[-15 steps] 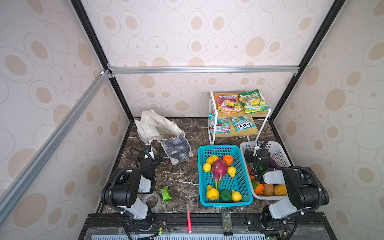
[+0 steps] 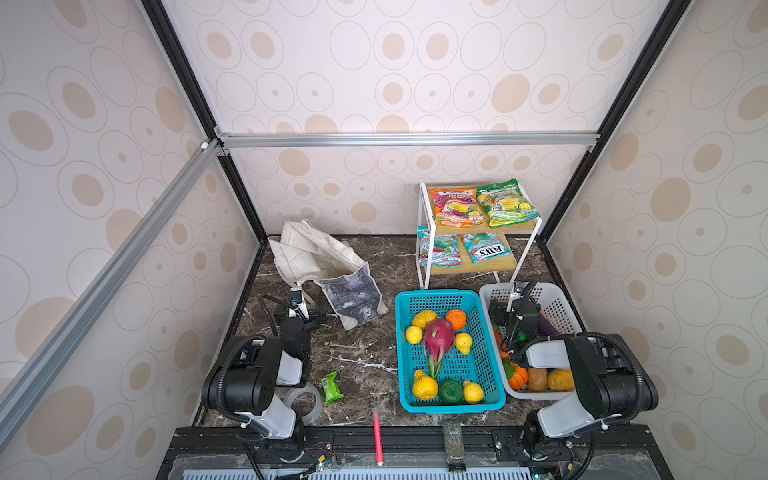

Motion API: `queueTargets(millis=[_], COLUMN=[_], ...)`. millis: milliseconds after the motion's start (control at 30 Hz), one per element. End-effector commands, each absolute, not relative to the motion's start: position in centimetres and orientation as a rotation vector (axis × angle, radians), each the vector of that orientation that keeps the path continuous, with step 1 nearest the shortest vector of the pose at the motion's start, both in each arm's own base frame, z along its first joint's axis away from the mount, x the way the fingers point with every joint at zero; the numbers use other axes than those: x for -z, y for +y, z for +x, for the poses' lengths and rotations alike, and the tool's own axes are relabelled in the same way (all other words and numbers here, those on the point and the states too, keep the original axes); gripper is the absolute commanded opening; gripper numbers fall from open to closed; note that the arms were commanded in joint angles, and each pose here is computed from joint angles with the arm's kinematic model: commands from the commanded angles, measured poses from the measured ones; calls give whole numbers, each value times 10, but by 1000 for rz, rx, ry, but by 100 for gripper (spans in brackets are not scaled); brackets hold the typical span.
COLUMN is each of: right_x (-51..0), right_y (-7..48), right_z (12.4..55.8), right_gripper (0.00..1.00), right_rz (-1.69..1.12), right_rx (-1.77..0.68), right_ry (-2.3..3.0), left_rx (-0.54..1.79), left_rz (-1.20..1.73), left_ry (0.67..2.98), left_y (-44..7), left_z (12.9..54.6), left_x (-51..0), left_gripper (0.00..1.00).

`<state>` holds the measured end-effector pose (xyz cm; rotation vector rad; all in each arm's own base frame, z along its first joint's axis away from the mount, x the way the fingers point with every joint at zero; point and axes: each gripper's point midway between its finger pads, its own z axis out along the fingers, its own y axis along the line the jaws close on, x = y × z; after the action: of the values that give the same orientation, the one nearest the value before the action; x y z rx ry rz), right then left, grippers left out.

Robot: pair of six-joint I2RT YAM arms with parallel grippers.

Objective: Place the food into the grocery bag and tie it

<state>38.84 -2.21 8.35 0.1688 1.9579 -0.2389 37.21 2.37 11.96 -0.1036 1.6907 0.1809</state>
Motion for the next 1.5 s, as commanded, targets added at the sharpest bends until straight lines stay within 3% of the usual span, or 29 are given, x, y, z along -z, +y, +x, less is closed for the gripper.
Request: queueTargets(millis=[0, 1267, 1467], right_x=[-90, -90, -106], right_y=[-22, -21, -20], right_z=[391, 391, 387], right_gripper=[100, 100, 100], right_rz=[163, 164, 150], right_rx=[238, 236, 225], right_ry=[1942, 1940, 1919], left_rx=[-185, -185, -227], left_rz=[-87, -84, -180], left_ry=[1655, 1652, 1592], left_y=[22, 22, 37], left_z=[376, 375, 359], left_x=[-131, -131, -151], left_gripper=[99, 99, 99])
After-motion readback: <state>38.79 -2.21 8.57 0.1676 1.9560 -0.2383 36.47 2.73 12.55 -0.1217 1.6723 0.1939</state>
